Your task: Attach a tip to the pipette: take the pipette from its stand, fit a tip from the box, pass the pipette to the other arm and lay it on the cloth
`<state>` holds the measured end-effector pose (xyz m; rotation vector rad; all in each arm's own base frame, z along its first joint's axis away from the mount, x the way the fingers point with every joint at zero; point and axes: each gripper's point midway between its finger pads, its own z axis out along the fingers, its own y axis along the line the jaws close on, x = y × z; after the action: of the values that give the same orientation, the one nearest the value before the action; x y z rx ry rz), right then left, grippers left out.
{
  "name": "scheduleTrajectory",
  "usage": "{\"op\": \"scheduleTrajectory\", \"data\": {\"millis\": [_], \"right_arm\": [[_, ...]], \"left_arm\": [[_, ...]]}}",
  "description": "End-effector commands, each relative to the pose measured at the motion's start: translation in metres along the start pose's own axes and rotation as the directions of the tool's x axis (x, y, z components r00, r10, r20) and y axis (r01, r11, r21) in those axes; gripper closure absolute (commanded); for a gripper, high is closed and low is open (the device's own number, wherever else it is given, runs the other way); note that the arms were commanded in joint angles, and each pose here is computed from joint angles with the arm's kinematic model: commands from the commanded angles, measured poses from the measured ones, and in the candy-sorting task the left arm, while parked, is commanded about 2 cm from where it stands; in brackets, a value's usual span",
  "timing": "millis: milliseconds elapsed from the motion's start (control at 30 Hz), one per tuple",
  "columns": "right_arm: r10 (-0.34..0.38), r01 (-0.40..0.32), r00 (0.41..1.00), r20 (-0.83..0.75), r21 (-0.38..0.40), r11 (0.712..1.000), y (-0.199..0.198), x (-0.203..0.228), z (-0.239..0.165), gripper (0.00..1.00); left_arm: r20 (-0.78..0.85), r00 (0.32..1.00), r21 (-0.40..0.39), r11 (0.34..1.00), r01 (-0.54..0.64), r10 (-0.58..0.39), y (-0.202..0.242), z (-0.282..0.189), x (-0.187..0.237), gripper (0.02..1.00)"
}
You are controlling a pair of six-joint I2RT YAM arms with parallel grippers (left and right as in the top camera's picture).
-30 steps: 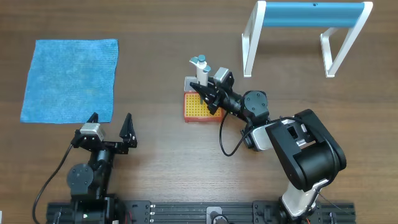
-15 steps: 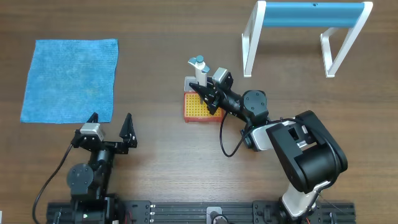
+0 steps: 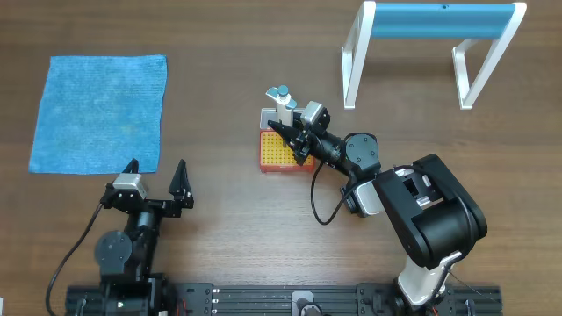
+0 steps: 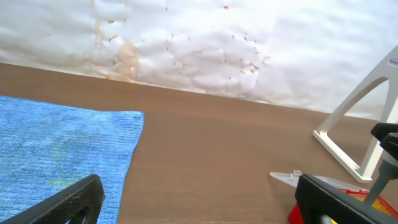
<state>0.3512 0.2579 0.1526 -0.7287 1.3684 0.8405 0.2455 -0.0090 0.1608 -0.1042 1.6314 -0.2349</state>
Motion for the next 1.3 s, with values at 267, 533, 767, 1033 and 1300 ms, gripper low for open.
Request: {"op": "scheduleTrajectory", "data": {"millis": [267,533,767,1033,1300], "right_arm": [[-0.049,0.050,0.998,0.034,-0.009,0.999,0.008,-0.024,-0.005,0.928],[-0.087,0.088,0.992,0.089,-0.010,0.996,0.012,-0.050,-0.007,0.928],[-0.143,0.148,0.974,0.173,-0.012,0.989,0.019,-0.090,-0.011,0.930],[-0.237,0.260,0.915,0.326,-0.027,0.965,0.045,-0.162,-0.032,0.930],[-0.248,0.305,0.905,0.346,-0.121,0.945,0.068,-0.172,-0.040,0.930]], "left_arm": [[-0.003,1.000,-0.011,1.000,-0.008,0.008,0.002,0.000,0.001,0.023],[-0.003,1.000,-0.011,1.000,-0.008,0.008,0.002,0.000,0.001,0.023],[-0.003,1.000,-0.011,1.000,-0.008,0.008,0.002,0.000,0.001,0.023],[-0.003,1.000,-0.011,1.000,-0.008,0.008,0.002,0.000,0.001,0.023],[-0.003,1.000,-0.011,1.000,-0.008,0.008,0.002,0.000,0.001,0.023]]}}
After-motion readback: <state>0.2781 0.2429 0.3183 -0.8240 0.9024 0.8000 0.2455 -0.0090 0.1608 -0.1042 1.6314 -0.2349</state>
